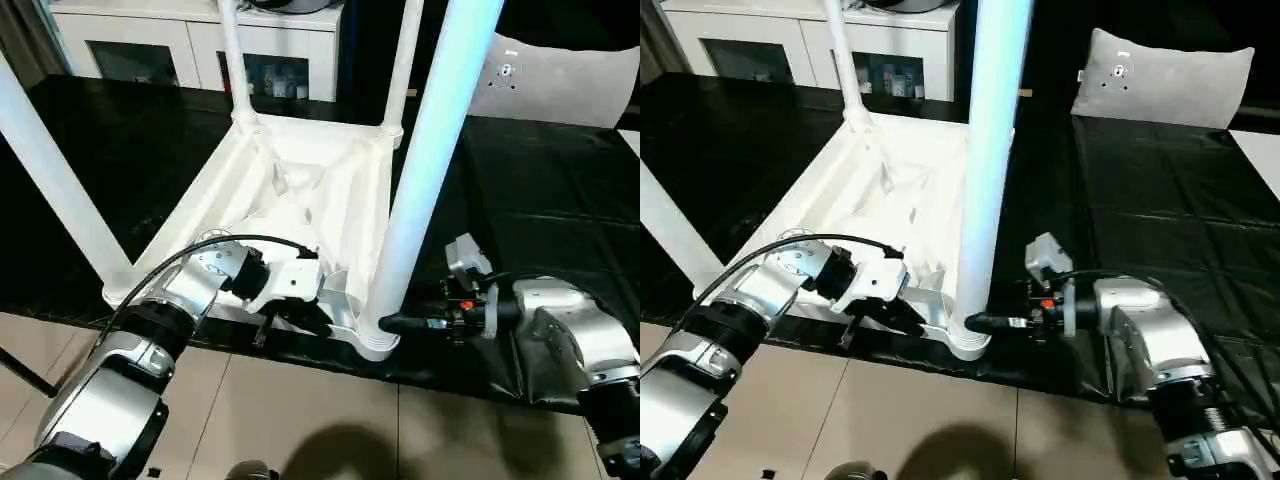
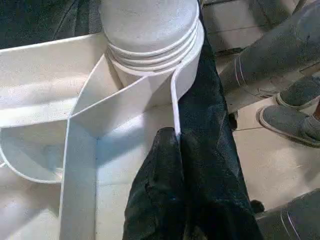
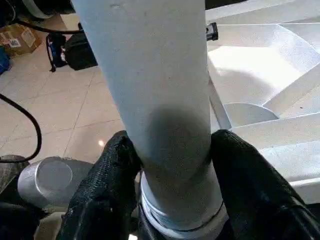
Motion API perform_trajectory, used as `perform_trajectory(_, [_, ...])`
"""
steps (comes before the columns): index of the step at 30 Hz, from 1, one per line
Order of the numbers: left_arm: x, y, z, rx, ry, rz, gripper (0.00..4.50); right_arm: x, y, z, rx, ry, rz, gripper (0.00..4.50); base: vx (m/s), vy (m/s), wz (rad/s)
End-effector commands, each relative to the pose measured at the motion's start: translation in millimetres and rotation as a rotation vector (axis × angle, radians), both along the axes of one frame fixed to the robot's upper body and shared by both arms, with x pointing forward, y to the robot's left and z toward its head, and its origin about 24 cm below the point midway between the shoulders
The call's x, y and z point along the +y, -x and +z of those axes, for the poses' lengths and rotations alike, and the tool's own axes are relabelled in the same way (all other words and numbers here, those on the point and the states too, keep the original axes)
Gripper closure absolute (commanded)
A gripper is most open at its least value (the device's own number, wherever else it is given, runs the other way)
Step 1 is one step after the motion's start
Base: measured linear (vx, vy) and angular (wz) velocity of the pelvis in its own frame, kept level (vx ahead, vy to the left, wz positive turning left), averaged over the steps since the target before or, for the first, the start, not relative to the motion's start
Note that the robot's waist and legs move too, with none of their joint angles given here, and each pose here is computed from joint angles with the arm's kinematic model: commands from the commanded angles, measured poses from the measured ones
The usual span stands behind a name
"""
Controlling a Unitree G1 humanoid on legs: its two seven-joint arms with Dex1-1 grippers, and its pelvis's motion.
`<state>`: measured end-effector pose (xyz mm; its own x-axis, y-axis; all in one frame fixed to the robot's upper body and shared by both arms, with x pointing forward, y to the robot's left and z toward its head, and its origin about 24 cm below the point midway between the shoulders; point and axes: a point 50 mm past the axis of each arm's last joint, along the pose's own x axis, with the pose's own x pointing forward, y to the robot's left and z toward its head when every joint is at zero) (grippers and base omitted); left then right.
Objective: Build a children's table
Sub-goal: Rotate leg to tighten
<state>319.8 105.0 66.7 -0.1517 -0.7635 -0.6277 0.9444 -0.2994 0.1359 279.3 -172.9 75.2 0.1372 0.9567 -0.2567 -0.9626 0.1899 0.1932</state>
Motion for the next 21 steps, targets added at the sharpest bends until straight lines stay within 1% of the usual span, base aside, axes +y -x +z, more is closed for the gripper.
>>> perform_trajectory(1, [-11,6.2,-0.6,-0.008,-0.031,-0.106,4.50,2.0,-0.7,2.4,0.013,-0.015,0.016,2.45,0.000,0.000,0.00])
perform_trajectory(2, [-10,6.2,-0.9,-0.006,-0.033,-0.104,4.50,2.3,-0.4,2.2,0.017,-0.019,0.017,2.53,0.000,0.000,0.00])
perform_trajectory(5, [-9,5.9,-1.4,-0.004,-0.036,-0.100,4.50,3.2,0.1,1.9,0.022,-0.027,0.017,2.57,0.000,0.000,0.00])
perform_trajectory(6, [-8,5.8,-1.7,0.000,-0.035,-0.093,4.50,5.1,1.3,1.6,0.036,-0.043,0.017,2.57,0.000,0.000,0.00])
perform_trajectory(10, [-10,5.1,-1.4,0.026,0.005,-0.050,4.50,8.6,4.3,1.1,0.055,-0.075,-0.003,2.57,0.000,0.000,0.00])
perform_trajectory(11, [-12,3.8,-1.0,0.029,0.022,-0.017,4.50,10.7,5.3,0.6,0.062,-0.086,-0.024,2.57,0.000,0.000,0.00])
perform_trajectory(12, [-14,0.7,-0.6,0.026,0.038,0.038,4.50,14.0,5.6,-0.9,0.058,-0.082,-0.060,2.57,0.000,0.000,0.00])
perform_trajectory(13, [-15,-0.4,-0.5,0.025,0.043,0.059,4.50,15.2,5.6,-1.6,0.053,-0.077,-0.074,2.57,0.000,0.000,0.00])
perform_trajectory(15, [-22,-7.6,1.4,0.023,0.086,0.174,4.50,21.9,1.2,-7.7,0.016,-0.019,-0.189,2.57,0.000,0.000,0.00])
perform_trajectory(16, [-25,-9.9,2.3,0.024,0.100,0.212,4.50,24.1,-1.4,-10.1,0.006,0.002,-0.240,2.57,0.000,0.000,0.00])
perform_trajectory(17, [-25,-9.9,2.3,0.024,0.100,0.212,4.50,24.1,-1.4,-10.1,0.006,0.002,-0.240,2.58,0.000,0.000,0.00])
perform_trajectory(19, [-38,-19.7,4.0,0.012,0.136,0.370,4.50,34.0,-16.9,-14.6,-0.023,0.048,-0.489,2.59,0.000,0.000,0.00])
perform_trajectory(20, [-40,-21.1,4.2,0.007,0.141,0.394,4.50,35.5,-19.5,-14.9,-0.028,0.055,-0.530,2.59,0.000,0.000,0.00])
perform_trajectory(21, [-46,-24.1,4.5,0.002,0.158,0.448,4.50,36.1,-27.4,-15.4,-0.040,0.075,-0.650,2.61,-0.054,0.018,-0.10])
